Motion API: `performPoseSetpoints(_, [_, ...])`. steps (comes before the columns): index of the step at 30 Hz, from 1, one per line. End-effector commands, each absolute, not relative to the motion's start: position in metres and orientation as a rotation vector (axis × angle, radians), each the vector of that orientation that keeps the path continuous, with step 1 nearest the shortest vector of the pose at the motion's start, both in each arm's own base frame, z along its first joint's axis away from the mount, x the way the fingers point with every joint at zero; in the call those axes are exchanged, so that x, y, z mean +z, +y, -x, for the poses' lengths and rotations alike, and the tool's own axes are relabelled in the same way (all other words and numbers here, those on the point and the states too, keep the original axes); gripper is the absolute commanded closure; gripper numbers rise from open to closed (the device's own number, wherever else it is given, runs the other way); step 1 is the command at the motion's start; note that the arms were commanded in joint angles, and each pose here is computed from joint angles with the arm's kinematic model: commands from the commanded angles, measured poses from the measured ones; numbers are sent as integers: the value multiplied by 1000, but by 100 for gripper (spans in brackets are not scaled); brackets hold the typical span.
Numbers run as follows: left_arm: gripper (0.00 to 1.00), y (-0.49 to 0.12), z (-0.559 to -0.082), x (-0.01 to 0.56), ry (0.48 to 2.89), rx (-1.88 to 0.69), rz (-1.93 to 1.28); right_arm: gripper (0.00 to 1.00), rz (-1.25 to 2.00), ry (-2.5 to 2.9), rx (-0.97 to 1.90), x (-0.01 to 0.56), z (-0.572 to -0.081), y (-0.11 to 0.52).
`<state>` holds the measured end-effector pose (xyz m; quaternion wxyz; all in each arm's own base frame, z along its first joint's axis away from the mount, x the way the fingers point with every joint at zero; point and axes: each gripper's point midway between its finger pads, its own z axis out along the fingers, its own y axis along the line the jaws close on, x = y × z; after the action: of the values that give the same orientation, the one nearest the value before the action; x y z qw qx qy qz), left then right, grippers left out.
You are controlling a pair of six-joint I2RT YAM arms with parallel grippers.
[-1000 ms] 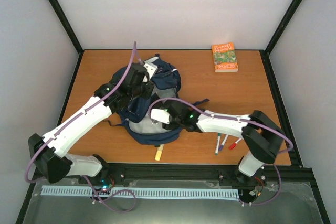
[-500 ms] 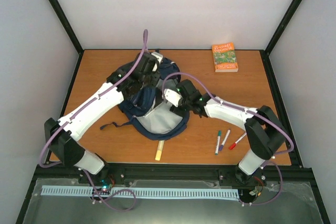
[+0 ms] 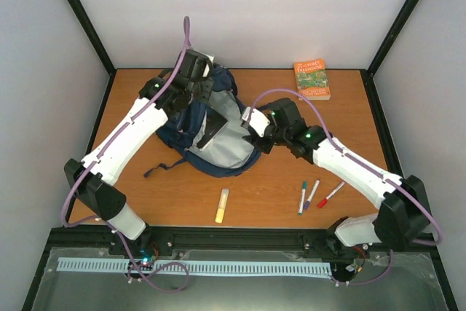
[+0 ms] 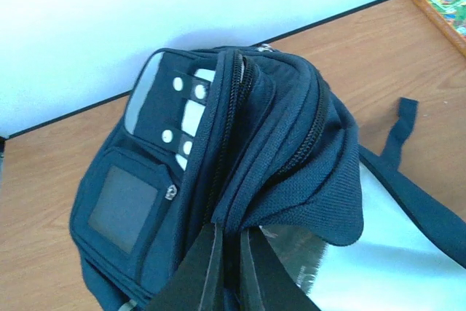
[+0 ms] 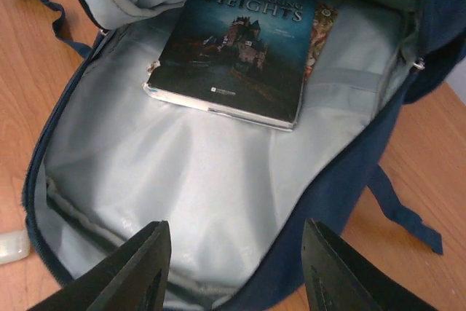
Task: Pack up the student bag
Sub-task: Move the book to the center of the board.
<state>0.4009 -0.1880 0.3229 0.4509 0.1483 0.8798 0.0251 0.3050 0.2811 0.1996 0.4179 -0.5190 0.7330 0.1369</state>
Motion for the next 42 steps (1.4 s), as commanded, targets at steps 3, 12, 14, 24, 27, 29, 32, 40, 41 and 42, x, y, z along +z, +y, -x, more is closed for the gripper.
performPoseSetpoints(3, [99,-143,-448,405,1968,148,-144,49,1235,1887,390,204,-286,258])
performPoseSetpoints(12, [99,-165,-482,331,2150,70,-205,49,1171,1926,413,197,-286,236])
performPoseSetpoints(14, [99,-168,-484,301,2203,76,-221,49,1168,1937,419,193,-287,235])
performPoseSetpoints(24, [95,-175,-442,198,2447,4,-246,49,1110,1963,482,197,-293,222])
performPoseSetpoints(27, [90,-187,-414,167,2529,-35,-291,47,1065,1976,483,202,-301,211])
performPoseSetpoints(29, [81,-195,-399,151,2568,-45,-330,46,1015,1990,473,206,-311,197])
performPoseSetpoints(32, [64,-207,-384,140,2596,-75,-372,45,926,2036,480,207,-331,170])
performPoseSetpoints(40, [35,-232,-367,176,2522,-315,-344,41,583,2249,445,184,-410,61])
performPoseSetpoints(41, [33,-235,-366,182,2505,-351,-342,41,553,2277,439,179,-419,50])
performPoseSetpoints(42, [31,-238,-363,191,2480,-387,-339,40,519,2308,430,172,-429,38])
